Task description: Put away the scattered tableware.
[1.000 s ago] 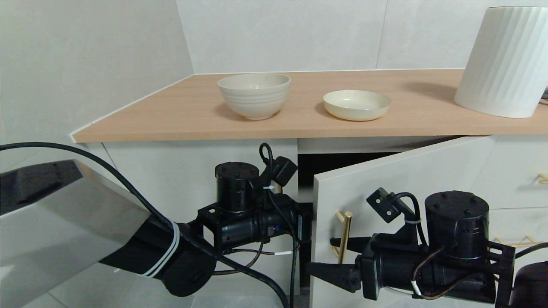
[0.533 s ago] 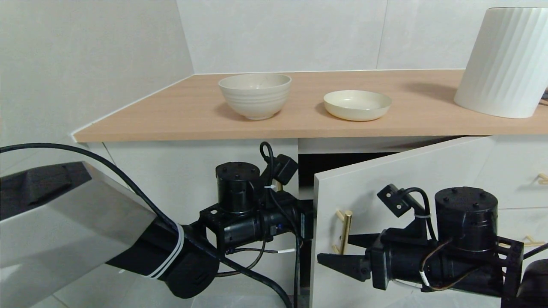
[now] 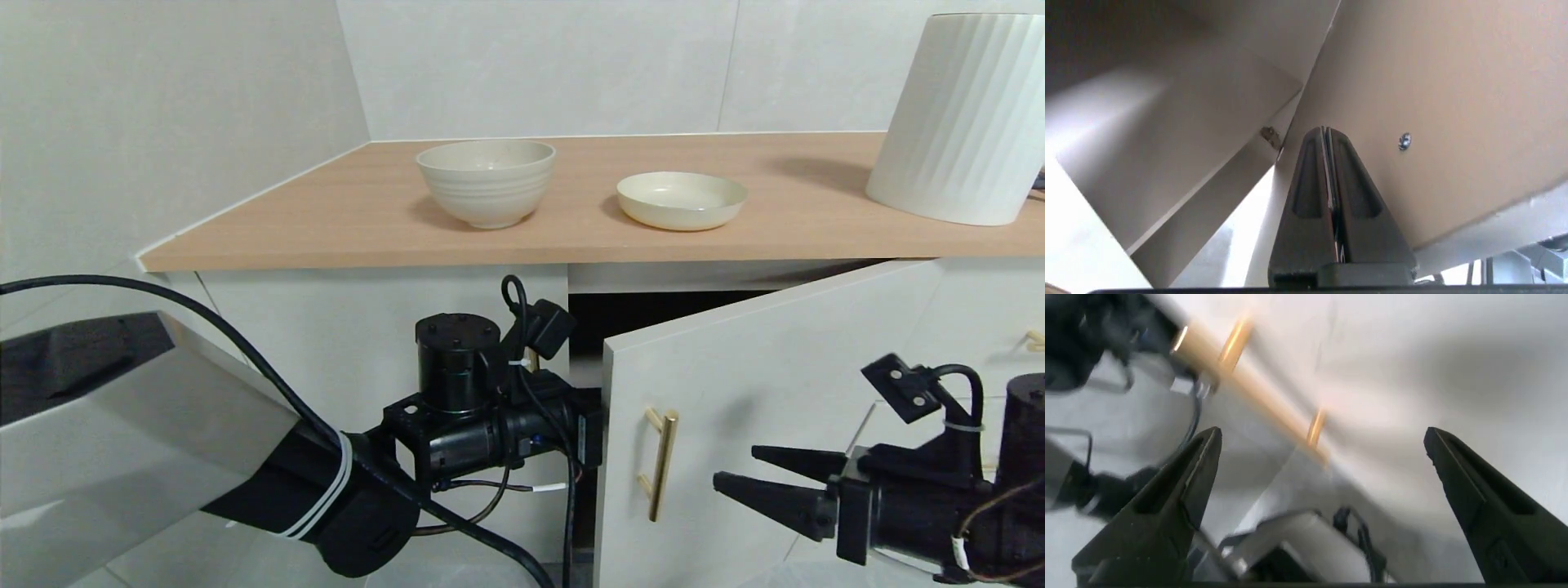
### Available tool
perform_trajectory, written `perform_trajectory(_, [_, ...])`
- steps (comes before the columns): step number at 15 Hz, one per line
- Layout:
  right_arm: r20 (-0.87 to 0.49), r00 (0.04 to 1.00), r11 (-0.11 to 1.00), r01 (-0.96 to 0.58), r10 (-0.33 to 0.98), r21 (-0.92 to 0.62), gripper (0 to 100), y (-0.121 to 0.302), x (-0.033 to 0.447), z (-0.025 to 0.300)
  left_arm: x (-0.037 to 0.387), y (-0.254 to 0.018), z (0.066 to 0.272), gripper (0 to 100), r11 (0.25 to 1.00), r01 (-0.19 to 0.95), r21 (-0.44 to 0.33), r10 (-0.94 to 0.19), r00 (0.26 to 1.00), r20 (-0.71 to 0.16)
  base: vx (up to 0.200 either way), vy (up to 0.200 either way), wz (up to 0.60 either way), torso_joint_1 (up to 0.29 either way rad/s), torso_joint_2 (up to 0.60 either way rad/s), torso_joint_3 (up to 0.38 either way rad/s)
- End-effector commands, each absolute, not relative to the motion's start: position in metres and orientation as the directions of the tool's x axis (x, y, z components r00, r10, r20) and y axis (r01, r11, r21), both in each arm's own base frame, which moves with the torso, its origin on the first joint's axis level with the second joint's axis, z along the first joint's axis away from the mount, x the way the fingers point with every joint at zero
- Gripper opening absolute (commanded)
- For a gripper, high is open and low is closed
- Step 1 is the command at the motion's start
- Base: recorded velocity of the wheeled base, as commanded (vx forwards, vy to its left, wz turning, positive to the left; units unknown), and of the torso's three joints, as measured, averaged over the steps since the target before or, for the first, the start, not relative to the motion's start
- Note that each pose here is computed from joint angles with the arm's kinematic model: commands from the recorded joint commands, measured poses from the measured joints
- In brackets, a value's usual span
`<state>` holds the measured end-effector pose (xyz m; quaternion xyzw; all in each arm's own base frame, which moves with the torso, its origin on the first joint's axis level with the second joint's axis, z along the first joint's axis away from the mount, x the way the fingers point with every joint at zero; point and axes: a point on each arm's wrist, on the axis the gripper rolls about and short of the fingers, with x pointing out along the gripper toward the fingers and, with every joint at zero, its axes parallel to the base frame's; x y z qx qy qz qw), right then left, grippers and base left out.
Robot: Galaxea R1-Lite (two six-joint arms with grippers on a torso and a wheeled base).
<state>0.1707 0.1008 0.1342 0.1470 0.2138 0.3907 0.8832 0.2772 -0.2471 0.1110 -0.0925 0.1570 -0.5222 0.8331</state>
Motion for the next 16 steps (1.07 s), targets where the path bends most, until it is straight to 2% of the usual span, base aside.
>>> perform_trajectory(1, [-0.220,0.590,0.622,-0.664,0.777,0.416,100,0.092,0.145,0.147,0.275,-0.248,0.114,0,0.434,0.844,-0.315,-0.901,0.404,-0.159,0.000,0.000,0.00,0.000,0.00,0.000])
perform_trajectory(6, [-0.241,0.572,0.617,-0.676,0.784,0.403,100,0.091,0.136,0.148,0.275,-0.249,0.111,0,0.435,0.842,-0.318,-0.900,0.402,-0.166,0.000,0.000,0.00,0.000,0.00,0.000])
perform_trajectory(10, [-0.230,0.573,0.613,-0.681,0.787,0.400,100,0.090,0.134,0.150,0.274,-0.257,0.104,0,0.420,0.848,-0.325,-0.907,0.381,-0.178,-0.200,0.000,0.00,0.001,0.00,0.002])
perform_trajectory(16, [-0.182,0.575,0.596,-0.705,0.798,0.383,100,0.087,0.127,0.158,0.276,-0.279,0.098,0,0.393,0.862,-0.321,-0.919,0.356,-0.169,0.000,0.000,0.00,0.000,0.00,0.000])
